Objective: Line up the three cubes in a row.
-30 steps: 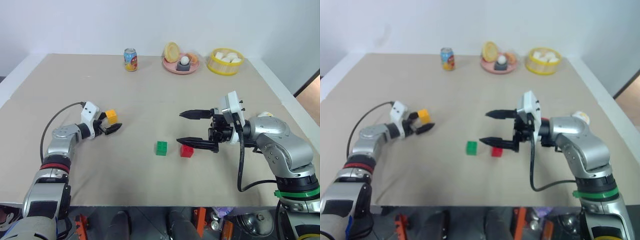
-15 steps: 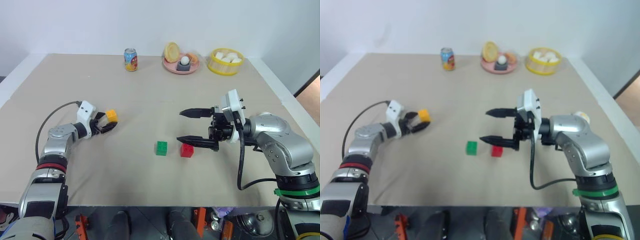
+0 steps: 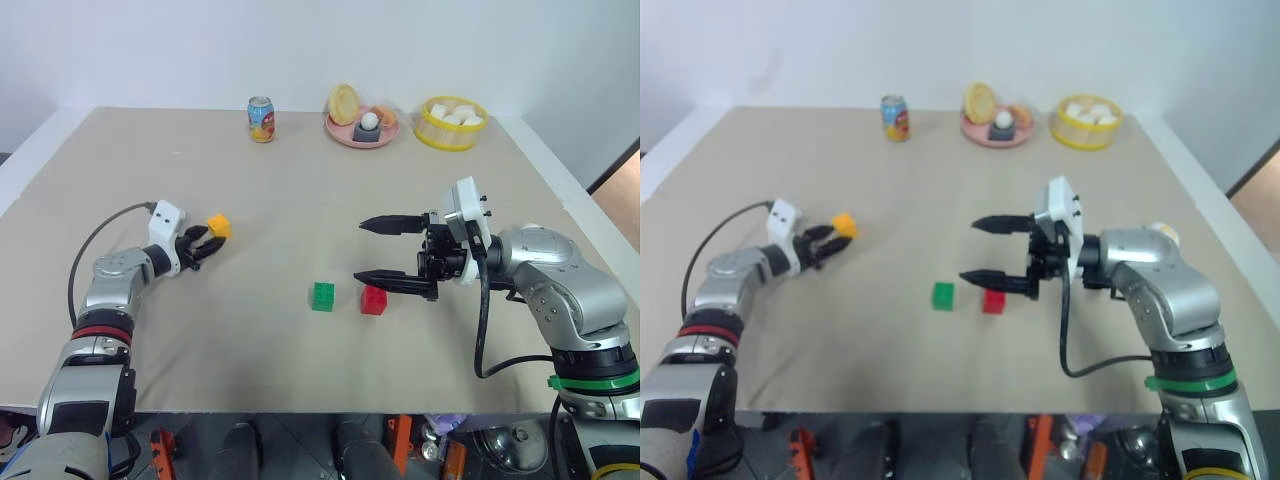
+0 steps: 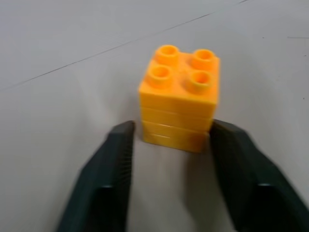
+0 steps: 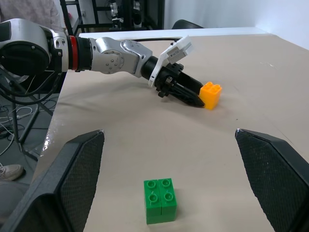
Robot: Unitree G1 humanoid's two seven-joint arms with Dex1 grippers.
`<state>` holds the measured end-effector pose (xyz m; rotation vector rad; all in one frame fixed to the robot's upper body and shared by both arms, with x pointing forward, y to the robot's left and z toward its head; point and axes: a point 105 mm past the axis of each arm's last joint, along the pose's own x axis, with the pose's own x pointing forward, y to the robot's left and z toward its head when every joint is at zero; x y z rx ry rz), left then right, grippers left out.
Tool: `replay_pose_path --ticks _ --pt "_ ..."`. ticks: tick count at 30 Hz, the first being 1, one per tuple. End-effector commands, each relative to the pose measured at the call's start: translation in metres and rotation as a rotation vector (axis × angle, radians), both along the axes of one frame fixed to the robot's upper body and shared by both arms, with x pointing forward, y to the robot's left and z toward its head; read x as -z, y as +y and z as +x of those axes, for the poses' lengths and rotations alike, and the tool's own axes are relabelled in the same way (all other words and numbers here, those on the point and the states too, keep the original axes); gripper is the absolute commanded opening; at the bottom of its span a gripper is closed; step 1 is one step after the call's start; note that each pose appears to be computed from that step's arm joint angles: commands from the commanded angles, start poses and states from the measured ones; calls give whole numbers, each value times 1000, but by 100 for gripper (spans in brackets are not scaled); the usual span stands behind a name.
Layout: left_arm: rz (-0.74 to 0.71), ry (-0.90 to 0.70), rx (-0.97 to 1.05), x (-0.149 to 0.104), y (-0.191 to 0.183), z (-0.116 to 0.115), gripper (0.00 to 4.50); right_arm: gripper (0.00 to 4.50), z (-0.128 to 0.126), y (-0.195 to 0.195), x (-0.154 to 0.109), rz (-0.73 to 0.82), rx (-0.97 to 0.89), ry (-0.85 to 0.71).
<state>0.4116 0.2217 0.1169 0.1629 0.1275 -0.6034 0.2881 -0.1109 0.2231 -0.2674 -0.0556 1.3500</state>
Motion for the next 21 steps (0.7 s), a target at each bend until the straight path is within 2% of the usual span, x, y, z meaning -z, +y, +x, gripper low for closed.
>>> replay_pose_path --ticks 1,3,9,12,16,21 --pt "5 -41 11 -15 0 3 142 450 -2 1 -11 6 -13 -47" --pt "0 -53 19 -16 -1 2 128 450 -2 1 -11 6 -14 -44" --pt "2 -56 14 -16 -1 2 128 450 -2 1 -11 5 -14 -44" --pt "32 -60 92 -17 -13 -2 128 450 -2 0 -10 -1 -13 -45" --pt "3 -149 267 -34 -36 -18 128 450 -2 0 -9 -7 -13 -45" --pt "41 -193 498 -38 -63 -48 128 450 -8 -4 -6 -33 -36 -23"
